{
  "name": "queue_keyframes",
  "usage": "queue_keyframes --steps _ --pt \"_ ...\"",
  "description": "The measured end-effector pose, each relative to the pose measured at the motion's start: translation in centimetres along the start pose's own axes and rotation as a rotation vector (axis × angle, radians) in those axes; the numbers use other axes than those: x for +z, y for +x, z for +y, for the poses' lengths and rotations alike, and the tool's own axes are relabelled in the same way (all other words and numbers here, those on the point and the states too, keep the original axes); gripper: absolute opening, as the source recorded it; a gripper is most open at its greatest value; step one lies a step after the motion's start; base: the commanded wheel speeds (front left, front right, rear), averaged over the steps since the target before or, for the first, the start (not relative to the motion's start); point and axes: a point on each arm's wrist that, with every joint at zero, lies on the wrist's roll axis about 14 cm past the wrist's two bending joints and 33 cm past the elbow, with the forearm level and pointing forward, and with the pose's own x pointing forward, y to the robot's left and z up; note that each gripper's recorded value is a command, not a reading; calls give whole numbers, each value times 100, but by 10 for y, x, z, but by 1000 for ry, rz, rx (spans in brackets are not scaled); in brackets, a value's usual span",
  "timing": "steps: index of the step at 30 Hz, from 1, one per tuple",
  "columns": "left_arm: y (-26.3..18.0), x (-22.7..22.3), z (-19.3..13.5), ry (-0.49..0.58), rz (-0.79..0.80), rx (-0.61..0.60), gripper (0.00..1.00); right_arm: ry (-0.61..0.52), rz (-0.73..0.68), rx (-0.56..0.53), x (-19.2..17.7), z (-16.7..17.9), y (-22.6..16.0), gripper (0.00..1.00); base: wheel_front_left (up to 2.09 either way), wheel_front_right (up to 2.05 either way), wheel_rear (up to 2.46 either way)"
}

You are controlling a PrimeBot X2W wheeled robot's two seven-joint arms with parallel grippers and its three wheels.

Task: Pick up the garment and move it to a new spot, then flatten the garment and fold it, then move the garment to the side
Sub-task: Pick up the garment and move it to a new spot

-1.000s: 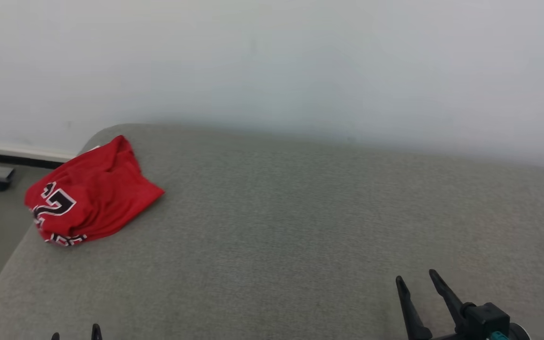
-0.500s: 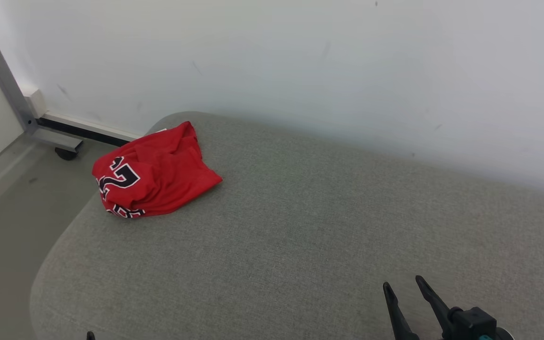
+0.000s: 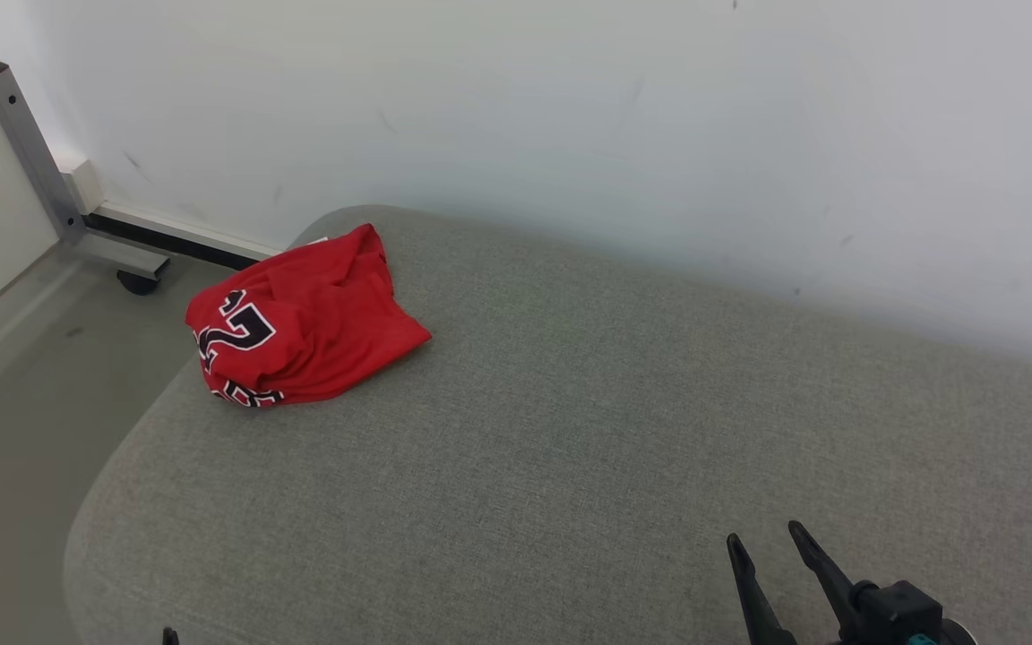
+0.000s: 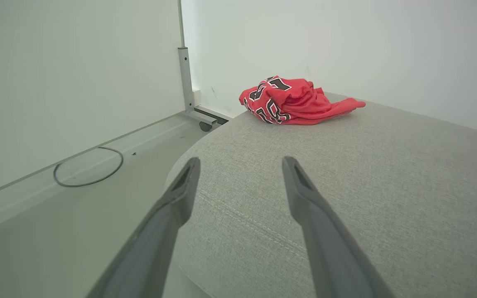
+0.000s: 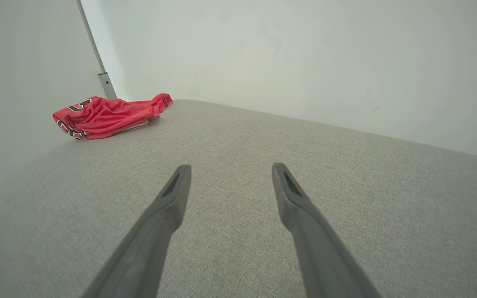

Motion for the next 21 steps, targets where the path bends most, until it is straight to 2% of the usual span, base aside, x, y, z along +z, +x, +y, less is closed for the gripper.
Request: queue_keyframes --steps 9,13,21 --pt "40 9 -25 17 -13 -90 100 0 9 -17 -4 -12 0 100 0 0 0" --pt "78 21 -39 23 9 -121 100 -22 4 -18 1 -24 8 100 0 0 0" --pt "164 49 -60 -45 85 -129 100 -53 40 -23 -5 -52 20 100 0 0 0"
